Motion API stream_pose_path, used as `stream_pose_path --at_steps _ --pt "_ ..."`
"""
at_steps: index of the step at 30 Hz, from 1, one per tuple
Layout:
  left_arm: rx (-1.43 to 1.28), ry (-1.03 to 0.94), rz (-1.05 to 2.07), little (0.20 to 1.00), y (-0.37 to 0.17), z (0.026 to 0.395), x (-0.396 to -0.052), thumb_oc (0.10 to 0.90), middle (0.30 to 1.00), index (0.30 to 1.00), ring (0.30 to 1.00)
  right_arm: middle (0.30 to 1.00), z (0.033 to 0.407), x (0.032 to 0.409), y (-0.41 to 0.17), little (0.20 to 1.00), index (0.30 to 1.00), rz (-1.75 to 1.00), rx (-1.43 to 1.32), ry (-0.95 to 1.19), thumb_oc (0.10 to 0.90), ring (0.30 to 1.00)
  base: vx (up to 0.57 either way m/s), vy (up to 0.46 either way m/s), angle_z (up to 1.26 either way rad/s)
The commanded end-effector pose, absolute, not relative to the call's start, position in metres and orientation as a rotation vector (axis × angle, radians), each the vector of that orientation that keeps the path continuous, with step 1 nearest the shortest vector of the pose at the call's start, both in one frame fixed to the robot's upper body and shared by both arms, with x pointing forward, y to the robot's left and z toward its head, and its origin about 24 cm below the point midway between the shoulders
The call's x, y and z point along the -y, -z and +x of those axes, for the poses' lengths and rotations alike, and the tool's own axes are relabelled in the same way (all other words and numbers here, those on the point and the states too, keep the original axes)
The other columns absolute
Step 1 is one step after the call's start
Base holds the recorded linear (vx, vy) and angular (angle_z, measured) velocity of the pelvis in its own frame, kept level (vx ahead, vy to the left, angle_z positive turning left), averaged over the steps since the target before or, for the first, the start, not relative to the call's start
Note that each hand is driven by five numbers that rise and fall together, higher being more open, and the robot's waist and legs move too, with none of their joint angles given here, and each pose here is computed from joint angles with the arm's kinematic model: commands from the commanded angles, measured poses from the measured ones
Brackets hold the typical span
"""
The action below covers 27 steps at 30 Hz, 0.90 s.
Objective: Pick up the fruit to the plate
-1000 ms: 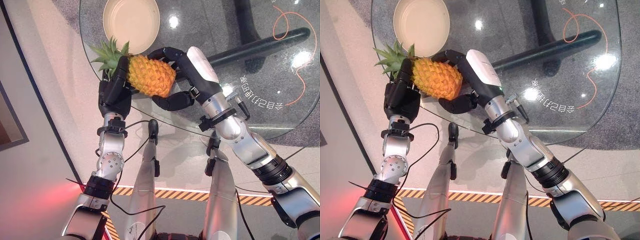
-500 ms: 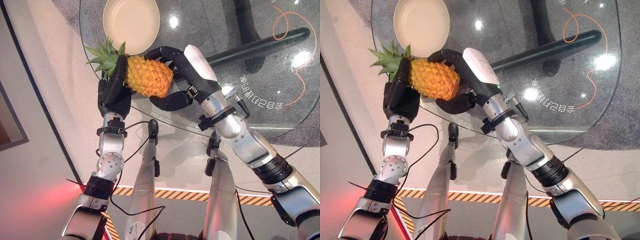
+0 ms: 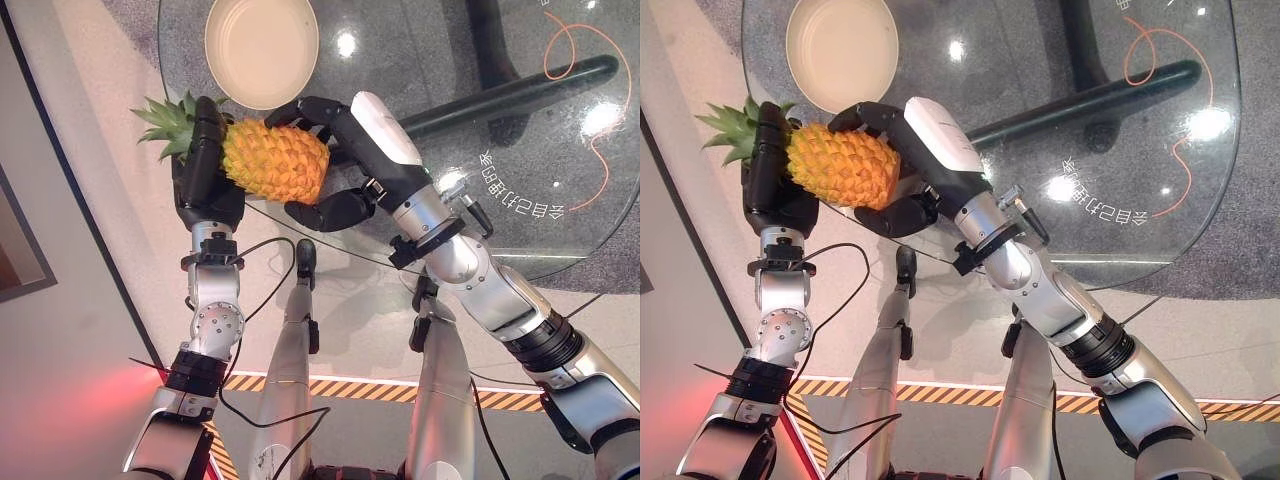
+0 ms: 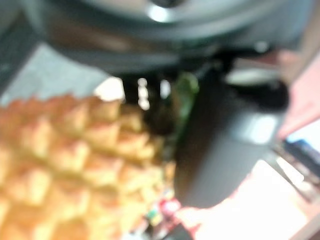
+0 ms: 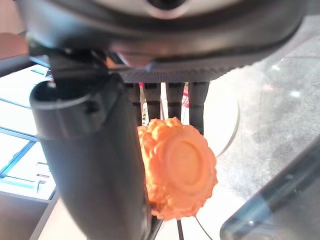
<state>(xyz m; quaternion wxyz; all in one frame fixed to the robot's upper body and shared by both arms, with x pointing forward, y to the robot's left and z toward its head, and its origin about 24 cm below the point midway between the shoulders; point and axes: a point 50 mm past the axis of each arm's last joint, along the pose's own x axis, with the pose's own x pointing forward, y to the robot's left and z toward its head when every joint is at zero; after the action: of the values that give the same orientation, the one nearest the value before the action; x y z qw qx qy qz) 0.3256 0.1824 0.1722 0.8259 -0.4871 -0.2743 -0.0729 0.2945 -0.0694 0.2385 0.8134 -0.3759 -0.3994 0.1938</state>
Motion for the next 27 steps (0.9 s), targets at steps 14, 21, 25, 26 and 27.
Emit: stream_pose_path --at_steps 14,21,25,26,27 --pt "0.904 0.381 -0.939 0.2 -0.238 0.3125 -0.1645 0.1 0.3 0.3 0.3 0.3 0.2348 0.0267 -0.2926 0.2 0.3 -0.64 1.3 -0.582 0.1 0.3 0.0 0.0 0.0" --pt "0.917 0.366 -0.936 0.2 -0.2389 0.3121 -0.1653 0.1 0.3 0.3 0.3 0.9 0.2392 0.0291 -0.2926 0.9 0.9 -0.597 1.272 -0.555 0.8 0.9 0.0 0.0 0.0" --pt "0.94 0.333 -0.938 0.2 -0.2398 0.3115 -0.169 0.1 0.3 0.3 0.3 0.9 0.2413 0.0314 -0.2932 0.9 0.9 -0.582 1.258 -0.533 0.8 0.9 0.0 0.0 0.0" --pt "0.947 0.319 -0.942 0.2 -0.2397 0.3109 -0.1702 0.1 0.3 0.3 0.3 0.9 0.242 0.0319 -0.2929 0.9 0.9 -0.58 1.252 -0.528 0.8 0.9 0.0 0.0 0.0" --pt "0.956 0.3 -0.943 0.2 -0.24 0.3101 -0.1715 0.1 0.3 0.3 0.3 0.9 0.2429 0.0323 -0.2923 0.9 0.9 -0.578 1.246 -0.52 0.8 0.9 0.0 0.0 0.0"
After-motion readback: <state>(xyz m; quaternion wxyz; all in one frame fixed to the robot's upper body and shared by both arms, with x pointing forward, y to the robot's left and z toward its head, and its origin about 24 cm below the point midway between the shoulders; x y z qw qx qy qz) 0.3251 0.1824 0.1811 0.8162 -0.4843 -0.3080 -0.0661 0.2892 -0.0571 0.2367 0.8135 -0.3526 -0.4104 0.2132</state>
